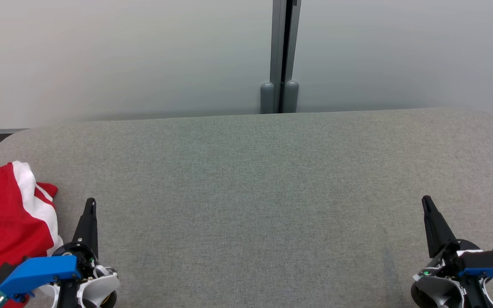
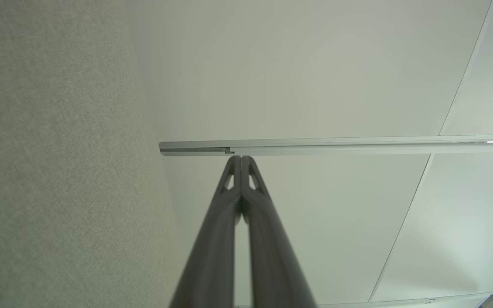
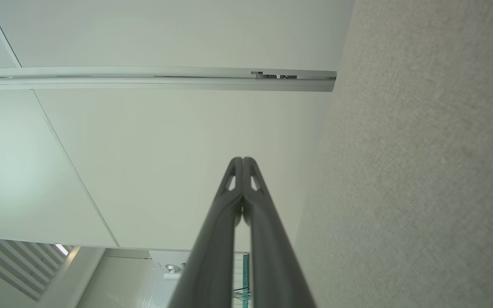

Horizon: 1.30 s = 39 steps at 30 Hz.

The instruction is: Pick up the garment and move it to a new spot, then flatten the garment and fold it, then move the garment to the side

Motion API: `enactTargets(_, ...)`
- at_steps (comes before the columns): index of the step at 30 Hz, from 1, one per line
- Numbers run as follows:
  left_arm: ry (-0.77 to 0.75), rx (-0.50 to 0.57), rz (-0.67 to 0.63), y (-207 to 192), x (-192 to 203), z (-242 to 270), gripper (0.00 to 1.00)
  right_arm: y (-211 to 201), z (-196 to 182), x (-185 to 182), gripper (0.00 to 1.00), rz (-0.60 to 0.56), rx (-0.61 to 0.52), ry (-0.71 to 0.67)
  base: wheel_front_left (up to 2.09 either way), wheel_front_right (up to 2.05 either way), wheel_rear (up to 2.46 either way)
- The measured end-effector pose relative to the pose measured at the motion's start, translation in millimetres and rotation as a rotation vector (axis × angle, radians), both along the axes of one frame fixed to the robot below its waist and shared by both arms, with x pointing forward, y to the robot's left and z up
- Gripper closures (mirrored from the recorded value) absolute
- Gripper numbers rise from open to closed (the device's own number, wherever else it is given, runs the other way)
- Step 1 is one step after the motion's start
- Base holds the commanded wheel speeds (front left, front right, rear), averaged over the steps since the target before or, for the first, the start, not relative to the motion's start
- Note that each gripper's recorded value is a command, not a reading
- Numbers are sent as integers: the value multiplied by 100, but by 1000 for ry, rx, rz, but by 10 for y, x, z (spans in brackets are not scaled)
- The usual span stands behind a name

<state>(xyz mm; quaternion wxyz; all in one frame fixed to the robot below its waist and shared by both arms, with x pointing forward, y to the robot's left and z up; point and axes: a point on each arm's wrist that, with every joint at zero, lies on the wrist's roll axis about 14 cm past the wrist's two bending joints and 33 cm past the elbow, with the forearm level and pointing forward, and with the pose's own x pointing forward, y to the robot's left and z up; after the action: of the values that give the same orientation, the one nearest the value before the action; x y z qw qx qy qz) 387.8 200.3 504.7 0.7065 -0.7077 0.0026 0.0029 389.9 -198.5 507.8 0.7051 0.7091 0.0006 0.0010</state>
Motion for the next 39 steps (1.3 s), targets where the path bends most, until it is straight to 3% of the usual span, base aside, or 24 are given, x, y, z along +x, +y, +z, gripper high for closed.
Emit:
enactTargets(23,0,0,0,-1,0,0,100,0,0,0,100,0,0,0,0,0,0)
enactTargets(24,10,-1,1,2,-11,-34,0,5,-23,-4,0,0,2,7,4,4,4)
enactTargets(31,106,-5,18,28,-180,-357,0,61,-229,-76,0,3,3,70,0,0,0)
enactTargets(39,110,85,41,116,-174,-349,0,102,-231,-62,0,0,-76,73,0,0,0)
